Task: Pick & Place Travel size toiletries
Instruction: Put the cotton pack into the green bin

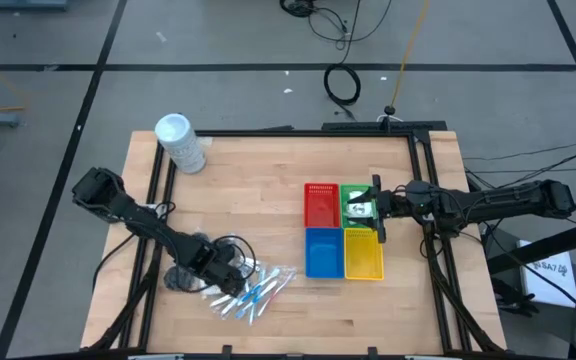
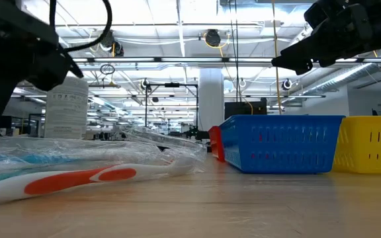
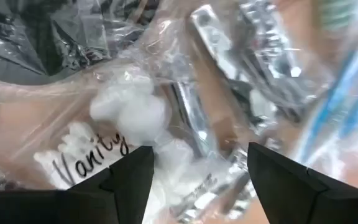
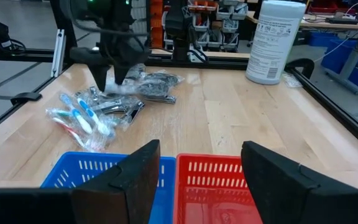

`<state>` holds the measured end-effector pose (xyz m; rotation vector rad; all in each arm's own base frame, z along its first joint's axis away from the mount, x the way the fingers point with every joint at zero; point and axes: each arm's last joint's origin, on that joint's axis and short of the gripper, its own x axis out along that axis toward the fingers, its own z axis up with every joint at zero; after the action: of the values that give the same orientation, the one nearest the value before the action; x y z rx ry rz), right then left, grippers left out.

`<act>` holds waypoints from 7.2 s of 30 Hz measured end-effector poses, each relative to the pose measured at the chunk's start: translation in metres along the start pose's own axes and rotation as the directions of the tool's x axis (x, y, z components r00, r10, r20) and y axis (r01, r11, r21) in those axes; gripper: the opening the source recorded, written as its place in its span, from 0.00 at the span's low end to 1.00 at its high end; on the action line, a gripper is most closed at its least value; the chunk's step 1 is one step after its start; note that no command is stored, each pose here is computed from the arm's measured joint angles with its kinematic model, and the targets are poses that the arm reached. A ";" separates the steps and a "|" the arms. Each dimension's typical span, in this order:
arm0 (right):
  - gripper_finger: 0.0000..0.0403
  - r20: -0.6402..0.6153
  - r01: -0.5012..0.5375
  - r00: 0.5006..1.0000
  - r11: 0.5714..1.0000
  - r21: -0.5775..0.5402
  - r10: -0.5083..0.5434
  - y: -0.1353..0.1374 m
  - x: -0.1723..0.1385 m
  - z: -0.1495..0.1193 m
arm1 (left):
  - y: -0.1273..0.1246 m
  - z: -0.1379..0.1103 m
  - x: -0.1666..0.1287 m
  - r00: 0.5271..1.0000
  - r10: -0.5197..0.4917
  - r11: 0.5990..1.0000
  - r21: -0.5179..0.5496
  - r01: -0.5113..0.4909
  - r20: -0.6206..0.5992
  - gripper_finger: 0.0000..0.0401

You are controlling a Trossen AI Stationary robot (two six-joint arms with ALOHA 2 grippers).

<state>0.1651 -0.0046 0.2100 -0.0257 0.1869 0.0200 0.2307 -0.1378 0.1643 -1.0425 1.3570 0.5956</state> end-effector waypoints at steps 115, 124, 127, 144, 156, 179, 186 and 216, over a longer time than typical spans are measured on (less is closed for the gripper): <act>0.70 0.346 -0.101 0.934 0.995 0.028 0.085 -0.002 0.056 0.003 | -0.060 0.200 -0.094 0.219 -0.972 0.056 0.990 -0.131 0.084 0.00; 0.70 0.355 -0.156 0.925 0.987 0.037 0.133 0.000 0.052 0.007 | -0.086 0.214 -0.090 0.218 -0.976 0.002 0.995 -0.100 0.024 0.00; 0.69 0.349 -0.202 0.921 0.978 0.044 0.175 0.001 0.052 0.006 | -0.095 0.221 -0.083 0.224 -0.974 0.001 0.997 -0.083 0.019 0.00; 0.28 0.346 -0.280 0.903 0.960 0.024 0.255 0.003 0.052 0.006 | -0.097 0.231 -0.083 0.219 -0.975 0.042 0.999 0.019 0.037 0.03; 0.08 0.342 -0.327 0.884 0.944 -0.037 0.319 0.005 0.051 0.006 | -0.099 0.228 -0.083 0.211 -0.977 0.047 0.995 0.084 0.028 0.03; 0.06 -0.043 0.088 0.995 0.995 -0.050 -0.090 -0.009 0.006 -0.006 | -0.033 0.168 -0.150 0.619 -0.413 0.706 0.664 -0.246 0.668 0.71; 0.07 -0.290 0.290 0.886 0.921 -0.259 -0.361 -0.001 -0.012 -0.028 | -0.023 0.169 -0.136 0.644 -0.248 0.787 0.538 -0.303 0.724 0.71; 0.57 -0.432 0.142 0.886 0.985 -0.095 -0.169 0.018 -0.007 -0.043 | -0.022 0.170 -0.132 0.638 -0.254 0.782 0.543 -0.306 0.727 0.71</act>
<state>0.1494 0.0121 0.1685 -0.1065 0.6379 -0.1428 0.3107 0.0272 0.2794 -0.1222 0.6725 0.4645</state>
